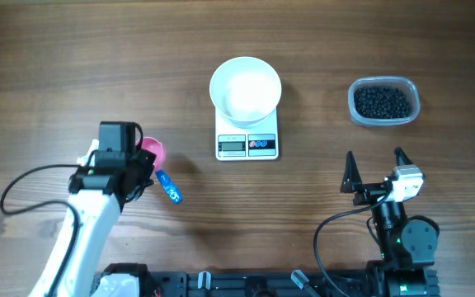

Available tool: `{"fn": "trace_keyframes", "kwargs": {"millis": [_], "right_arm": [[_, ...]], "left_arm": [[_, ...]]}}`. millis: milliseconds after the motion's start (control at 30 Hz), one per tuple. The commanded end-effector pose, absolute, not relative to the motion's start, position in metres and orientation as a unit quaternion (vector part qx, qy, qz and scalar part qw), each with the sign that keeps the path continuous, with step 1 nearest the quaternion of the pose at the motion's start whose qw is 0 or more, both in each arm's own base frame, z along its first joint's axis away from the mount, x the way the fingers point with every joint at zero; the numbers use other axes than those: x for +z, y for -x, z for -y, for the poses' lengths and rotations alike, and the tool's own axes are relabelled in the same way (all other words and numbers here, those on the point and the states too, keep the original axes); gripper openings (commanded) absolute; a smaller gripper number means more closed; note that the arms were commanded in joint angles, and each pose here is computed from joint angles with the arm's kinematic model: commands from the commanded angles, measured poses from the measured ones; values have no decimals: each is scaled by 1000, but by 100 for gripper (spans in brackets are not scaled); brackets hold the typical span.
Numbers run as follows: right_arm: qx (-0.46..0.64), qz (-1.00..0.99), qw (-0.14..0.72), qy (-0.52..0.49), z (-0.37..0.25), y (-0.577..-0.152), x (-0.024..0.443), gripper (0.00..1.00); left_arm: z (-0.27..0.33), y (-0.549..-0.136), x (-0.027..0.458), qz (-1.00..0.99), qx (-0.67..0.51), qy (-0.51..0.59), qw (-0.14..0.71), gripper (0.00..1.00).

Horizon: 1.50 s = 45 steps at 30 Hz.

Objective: Scoop item into bowl and weigh 150g on scale
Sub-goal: 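Close the left gripper on the pink scoop and lift it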

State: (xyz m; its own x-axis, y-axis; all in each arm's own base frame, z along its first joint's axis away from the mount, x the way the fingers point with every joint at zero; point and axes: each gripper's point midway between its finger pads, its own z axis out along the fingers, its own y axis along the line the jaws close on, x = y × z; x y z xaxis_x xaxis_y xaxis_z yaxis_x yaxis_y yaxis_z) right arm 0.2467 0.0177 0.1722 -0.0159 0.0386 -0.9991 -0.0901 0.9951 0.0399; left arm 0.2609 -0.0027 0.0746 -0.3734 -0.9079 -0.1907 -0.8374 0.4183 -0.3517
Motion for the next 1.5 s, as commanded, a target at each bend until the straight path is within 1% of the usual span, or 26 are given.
{"fn": "trace_keyframes", "kwargs": {"millis": [0,167,333,400,500,567,733,833,1467], "right_arm": [[40,-707,706,21,-18,-246,175,100],[40,-707,706,21,-18,-246,175,100],[40,-707,706,21,-18,-246,175,100],[40,-707,706,21,-18,-246,175,100],[40,-707,706,21,-18,-246,175,100],[40,-707,706,21,-18,-246,175,100],[40,-707,706,21,-18,-246,175,100],[40,-707,706,21,-18,-246,175,100],[40,-707,706,21,-18,-246,175,100]], "left_arm": [[21,-263,95,-817,-166,523,179,4],[39,-261,106,-842,-210,464,176,4],[58,-258,114,-881,-244,368,172,4],[58,-255,112,-881,-242,370,167,4],[55,-253,110,-865,-240,412,155,4],[52,-247,106,-834,-237,481,129,4],[48,-218,93,-756,-205,620,50,4],[44,-204,87,-729,-179,660,25,4],[44,-197,85,-726,-167,667,15,4]]}}
